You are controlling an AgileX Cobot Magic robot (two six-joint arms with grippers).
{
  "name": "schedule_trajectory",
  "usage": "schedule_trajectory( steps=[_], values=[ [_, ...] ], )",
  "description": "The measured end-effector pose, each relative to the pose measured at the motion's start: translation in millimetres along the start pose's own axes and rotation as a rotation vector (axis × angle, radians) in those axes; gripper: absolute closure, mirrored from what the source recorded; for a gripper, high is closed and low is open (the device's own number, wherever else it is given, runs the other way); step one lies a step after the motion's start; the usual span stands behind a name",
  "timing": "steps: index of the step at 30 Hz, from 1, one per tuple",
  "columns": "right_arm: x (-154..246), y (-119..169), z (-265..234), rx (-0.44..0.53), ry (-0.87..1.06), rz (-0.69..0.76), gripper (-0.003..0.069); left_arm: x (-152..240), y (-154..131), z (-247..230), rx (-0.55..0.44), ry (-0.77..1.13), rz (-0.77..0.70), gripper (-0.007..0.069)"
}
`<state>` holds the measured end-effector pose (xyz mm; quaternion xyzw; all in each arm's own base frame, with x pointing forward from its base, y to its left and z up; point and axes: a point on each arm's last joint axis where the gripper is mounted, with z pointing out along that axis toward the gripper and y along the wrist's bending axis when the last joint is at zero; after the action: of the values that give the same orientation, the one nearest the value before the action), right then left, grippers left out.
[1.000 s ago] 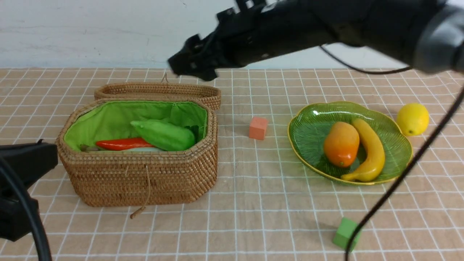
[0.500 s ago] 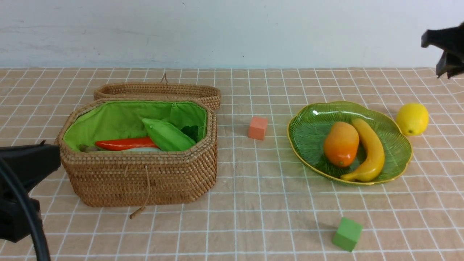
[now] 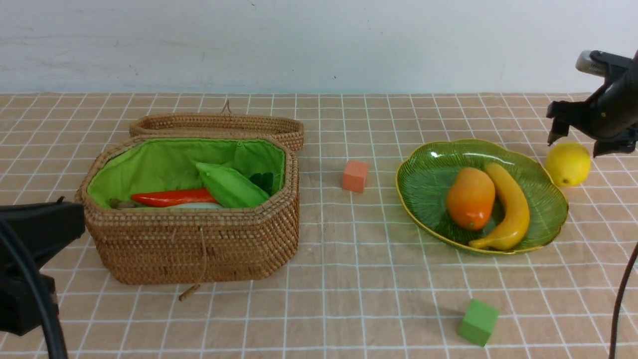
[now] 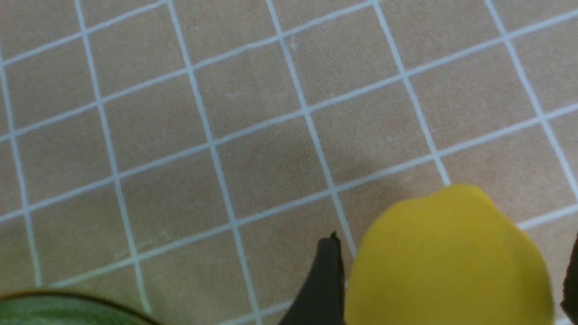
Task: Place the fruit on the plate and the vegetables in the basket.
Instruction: Use the right arm to grab a lemon and put it into the right plate
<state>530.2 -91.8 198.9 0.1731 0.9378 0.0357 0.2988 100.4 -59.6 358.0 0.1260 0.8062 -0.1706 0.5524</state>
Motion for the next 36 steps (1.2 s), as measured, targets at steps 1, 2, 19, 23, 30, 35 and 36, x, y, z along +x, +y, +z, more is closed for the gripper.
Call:
schedule_trajectory(
  steps=[1,2,19,23,30,35,36],
  values=[
    [1,-1,6,0.002,0.008,0.007,0.0013,0,0,0,0.0,0.0,0.0,0.0615],
    [5,-3,17,0.007,0.023,0.015,0.0017,0,0,0,0.0,0.0,0.0,0.0613],
    [-7,19,-35,-0.063,0.122,-0.061,0.0091,0,0,0,0.001,-0.001,-0.001,0.0606],
    [-9,67,-94,-0.23,0.125,-0.144,0.0091,-1,-1,0,0.009,-0.012,-0.001,0.0606],
    [37,167,-100,-0.402,0.227,-0.334,0.0091,-1,-1,0,0.01,-0.012,-0.001,0.0604],
    [61,188,-65,-0.324,0.269,-0.409,0.0091,-1,-1,0,0.01,-0.012,0.007,0.0601],
    [62,188,-64,-0.316,0.27,-0.407,0.0091,-1,-1,0,0.01,-0.012,0.01,0.0601]
  ],
)
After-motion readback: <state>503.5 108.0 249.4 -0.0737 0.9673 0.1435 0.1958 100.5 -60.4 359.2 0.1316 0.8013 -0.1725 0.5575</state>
